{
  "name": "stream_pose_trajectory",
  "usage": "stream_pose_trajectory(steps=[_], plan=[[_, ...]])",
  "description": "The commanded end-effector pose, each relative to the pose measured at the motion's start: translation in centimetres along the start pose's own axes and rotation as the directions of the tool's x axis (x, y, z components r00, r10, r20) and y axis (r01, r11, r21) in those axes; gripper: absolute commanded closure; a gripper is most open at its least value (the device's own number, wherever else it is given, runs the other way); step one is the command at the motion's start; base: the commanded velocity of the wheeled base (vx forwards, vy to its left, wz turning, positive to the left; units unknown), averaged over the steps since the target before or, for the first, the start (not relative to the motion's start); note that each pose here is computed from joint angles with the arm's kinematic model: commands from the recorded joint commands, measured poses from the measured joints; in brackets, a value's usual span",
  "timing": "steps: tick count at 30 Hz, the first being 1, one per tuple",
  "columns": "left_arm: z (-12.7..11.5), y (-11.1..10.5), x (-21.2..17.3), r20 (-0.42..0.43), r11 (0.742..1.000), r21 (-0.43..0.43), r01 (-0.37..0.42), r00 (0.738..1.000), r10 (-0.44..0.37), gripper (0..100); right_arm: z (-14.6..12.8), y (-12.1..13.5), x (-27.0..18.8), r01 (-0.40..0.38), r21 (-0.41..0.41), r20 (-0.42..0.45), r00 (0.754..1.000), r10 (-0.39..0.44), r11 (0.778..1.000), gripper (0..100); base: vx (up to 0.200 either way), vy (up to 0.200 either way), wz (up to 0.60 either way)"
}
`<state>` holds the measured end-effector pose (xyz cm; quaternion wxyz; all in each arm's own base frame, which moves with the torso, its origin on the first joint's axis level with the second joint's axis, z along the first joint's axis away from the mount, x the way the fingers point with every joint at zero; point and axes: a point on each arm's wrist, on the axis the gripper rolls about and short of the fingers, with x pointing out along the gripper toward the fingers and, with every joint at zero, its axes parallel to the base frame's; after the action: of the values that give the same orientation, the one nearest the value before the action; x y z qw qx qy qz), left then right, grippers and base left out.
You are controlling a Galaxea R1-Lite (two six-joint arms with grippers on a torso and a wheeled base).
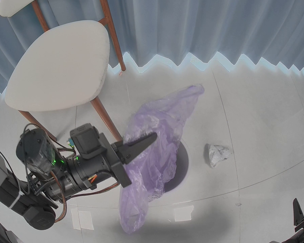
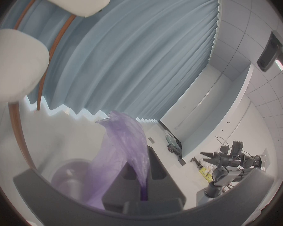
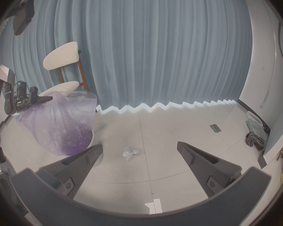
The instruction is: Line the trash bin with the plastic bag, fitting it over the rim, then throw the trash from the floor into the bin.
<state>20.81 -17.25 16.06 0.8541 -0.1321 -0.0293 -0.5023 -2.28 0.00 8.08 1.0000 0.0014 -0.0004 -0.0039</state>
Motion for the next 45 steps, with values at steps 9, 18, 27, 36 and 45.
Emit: stream_pose_trajectory(steps=[9, 18, 27, 36, 45], plan=[[2.8, -0.3, -0.4, 0.100, 0.999, 0.052, 0.003, 0.995, -0.008, 100, -0.5, 0.0, 0.0, 0.000, 0.000, -0.001, 1.000, 0.000, 1.000, 0, 0.000, 0.000, 0.00], [1.0, -0.1, -0.4, 0.032, 1.000, 0.024, 0.000, 1.000, 0.000, 100, -0.5, 0.0, 0.0, 0.000, 0.000, -0.001, 1.000, 0.000, 1.000, 0, 0.000, 0.000, 0.00], [-3.4, 0.4, -0.1, -0.130, 1.000, -0.004, -0.005, 0.992, 0.004, 100, -0.5, 0.0, 0.0, 0.000, 0.000, -0.001, 1.000, 0.000, 1.000, 0, 0.000, 0.000, 0.00], [-5.9, 1.2, 0.4, -0.205, 0.999, -0.033, -0.027, 0.979, 0.020, 100, -0.5, 0.0, 0.0, 0.000, 0.000, -0.001, 1.000, 0.000, 1.000, 0, 0.000, 0.000, 0.00], [-8.0, 3.8, 0.6, -0.257, 0.991, -0.042, -0.128, 0.960, 0.113, 100, -0.5, 0.0, 0.0, 0.000, 0.000, -0.001, 1.000, 0.000, 1.000, 0, 0.000, 0.000, 0.00]])
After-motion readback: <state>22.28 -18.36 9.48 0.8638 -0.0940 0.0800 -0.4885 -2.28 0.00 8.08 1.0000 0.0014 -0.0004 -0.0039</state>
